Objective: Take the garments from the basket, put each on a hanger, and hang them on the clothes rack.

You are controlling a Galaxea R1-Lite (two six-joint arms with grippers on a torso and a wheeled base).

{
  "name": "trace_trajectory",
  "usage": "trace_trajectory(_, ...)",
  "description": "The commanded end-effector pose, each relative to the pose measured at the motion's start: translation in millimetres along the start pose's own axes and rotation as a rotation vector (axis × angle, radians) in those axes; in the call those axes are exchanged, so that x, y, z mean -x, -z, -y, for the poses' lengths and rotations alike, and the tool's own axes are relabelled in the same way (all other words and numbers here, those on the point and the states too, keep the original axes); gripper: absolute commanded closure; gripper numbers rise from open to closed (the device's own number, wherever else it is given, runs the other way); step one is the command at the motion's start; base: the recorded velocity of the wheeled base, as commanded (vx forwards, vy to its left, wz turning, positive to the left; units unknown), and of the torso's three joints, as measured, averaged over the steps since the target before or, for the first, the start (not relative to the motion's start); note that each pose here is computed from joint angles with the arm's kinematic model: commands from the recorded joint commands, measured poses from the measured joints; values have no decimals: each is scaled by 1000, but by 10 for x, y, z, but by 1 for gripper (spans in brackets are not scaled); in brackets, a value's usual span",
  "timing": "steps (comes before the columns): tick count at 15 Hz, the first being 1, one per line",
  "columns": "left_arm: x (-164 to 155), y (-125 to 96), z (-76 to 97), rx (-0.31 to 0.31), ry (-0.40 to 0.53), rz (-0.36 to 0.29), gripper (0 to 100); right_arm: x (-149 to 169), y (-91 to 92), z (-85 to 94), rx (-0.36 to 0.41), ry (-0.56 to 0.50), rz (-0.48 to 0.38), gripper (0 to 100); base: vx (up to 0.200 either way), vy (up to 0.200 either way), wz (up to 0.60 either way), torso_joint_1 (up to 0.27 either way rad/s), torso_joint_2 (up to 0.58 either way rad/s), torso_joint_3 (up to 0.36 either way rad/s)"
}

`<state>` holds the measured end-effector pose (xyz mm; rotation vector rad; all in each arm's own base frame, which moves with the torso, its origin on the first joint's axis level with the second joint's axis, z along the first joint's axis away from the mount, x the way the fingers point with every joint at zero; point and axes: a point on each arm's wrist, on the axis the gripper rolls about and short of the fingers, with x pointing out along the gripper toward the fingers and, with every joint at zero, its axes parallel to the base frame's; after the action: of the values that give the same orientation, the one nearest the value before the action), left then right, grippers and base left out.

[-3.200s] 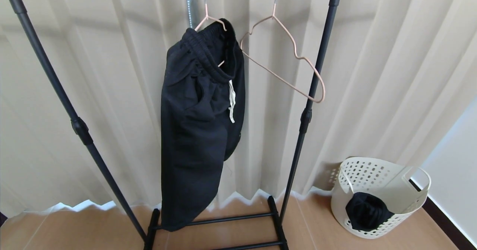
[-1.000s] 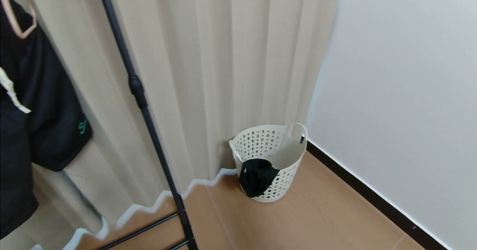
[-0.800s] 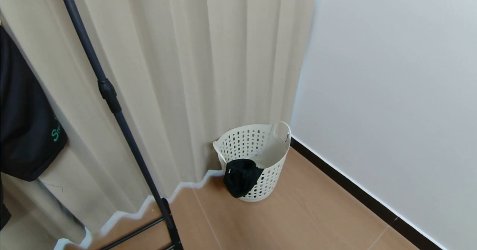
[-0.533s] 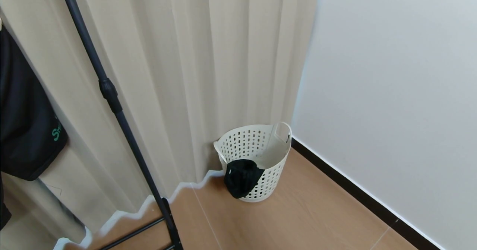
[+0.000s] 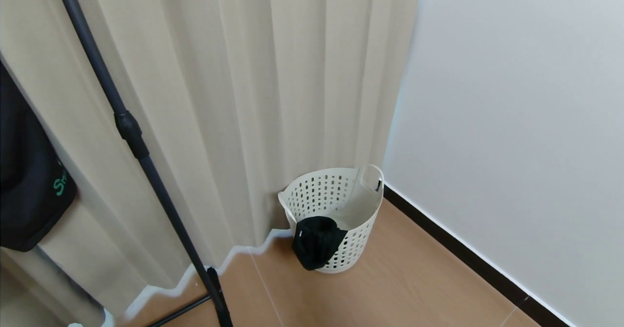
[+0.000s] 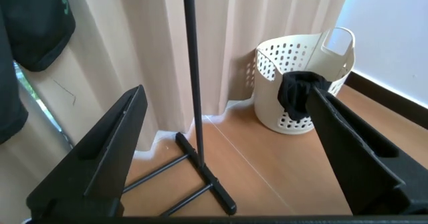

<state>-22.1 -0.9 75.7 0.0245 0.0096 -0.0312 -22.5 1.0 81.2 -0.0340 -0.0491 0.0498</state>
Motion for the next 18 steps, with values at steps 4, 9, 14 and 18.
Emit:
trace_trajectory(4, -1, -1, 0, 0, 0, -1, 0, -1, 1, 0, 1, -2, -2, 0, 50, 200, 0, 7, 4, 4)
trace_trajectory(9, -1, -1, 0, 2, -2, -1, 0, -1, 1, 0, 1, -2, -2, 0, 0, 40, 0, 1, 1, 0)
trace_trajectory(14, -1, -1, 0, 2, -2, -1, 0, -1, 1, 0, 1, -2, -2, 0, 0, 0, 0, 0, 0, 0)
trace_trajectory(18, -1, -1, -1, 8, -3, -1, 0, -1, 1, 0, 1, 0, -2, 0, 0, 0, 0, 0, 0, 0)
